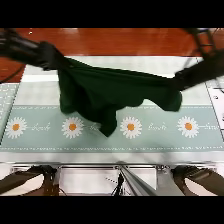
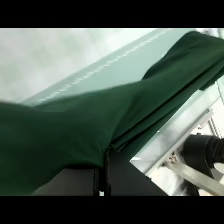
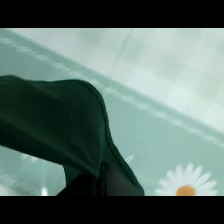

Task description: Fold the shirts.

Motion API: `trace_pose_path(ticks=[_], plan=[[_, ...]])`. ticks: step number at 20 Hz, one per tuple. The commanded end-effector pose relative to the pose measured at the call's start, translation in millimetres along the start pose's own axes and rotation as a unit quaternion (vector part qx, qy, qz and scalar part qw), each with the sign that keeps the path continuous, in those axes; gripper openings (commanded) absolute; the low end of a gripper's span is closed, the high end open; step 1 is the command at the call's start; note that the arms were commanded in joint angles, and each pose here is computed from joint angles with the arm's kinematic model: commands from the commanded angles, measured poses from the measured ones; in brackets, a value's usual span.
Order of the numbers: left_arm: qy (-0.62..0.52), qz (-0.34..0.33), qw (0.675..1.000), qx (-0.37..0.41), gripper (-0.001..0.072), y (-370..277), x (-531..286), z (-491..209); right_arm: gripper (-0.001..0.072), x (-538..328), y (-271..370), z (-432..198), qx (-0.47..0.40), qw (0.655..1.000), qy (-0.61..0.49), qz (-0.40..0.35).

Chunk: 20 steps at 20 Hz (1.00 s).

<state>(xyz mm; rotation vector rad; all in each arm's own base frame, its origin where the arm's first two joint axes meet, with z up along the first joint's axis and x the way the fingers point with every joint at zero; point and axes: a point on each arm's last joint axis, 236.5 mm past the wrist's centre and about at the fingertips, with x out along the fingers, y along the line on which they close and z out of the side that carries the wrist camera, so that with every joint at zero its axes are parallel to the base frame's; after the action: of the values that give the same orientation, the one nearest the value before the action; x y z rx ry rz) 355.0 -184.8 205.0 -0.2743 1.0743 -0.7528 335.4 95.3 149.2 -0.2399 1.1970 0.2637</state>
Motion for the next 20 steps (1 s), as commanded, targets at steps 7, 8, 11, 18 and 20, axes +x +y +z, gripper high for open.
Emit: trace_pose_path(ticks=[7,8,11,18,20], plan=[[0.104,-0.004,0.988,-0.116,0.0027,138.1,169.2,-11.4,0.0020,156.6,-34.8,47.7,0.106,0.988,0.026,0.108],[0.096,-0.008,0.988,-0.121,0.0028,140.2,174.0,-8.0,0.0020,162.2,-38.7,45.5,0.120,0.985,0.032,0.116],[0.106,-0.035,0.989,-0.093,0.0333,133.8,166.1,-10.5,0.0020,164.0,-41.6,45.8,0.132,0.981,0.029,0.139],[0.181,-0.060,0.958,-0.212,0.0348,161.4,84.1,-59.5,0.0020,160.6,-36.1,33.4,0.119,0.979,0.054,0.154],[0.204,-0.068,0.947,-0.240,0.0450,157.6,98.8,-86.3,0.0021,160.7,-36.3,33.7,0.113,0.980,0.052,0.154]])
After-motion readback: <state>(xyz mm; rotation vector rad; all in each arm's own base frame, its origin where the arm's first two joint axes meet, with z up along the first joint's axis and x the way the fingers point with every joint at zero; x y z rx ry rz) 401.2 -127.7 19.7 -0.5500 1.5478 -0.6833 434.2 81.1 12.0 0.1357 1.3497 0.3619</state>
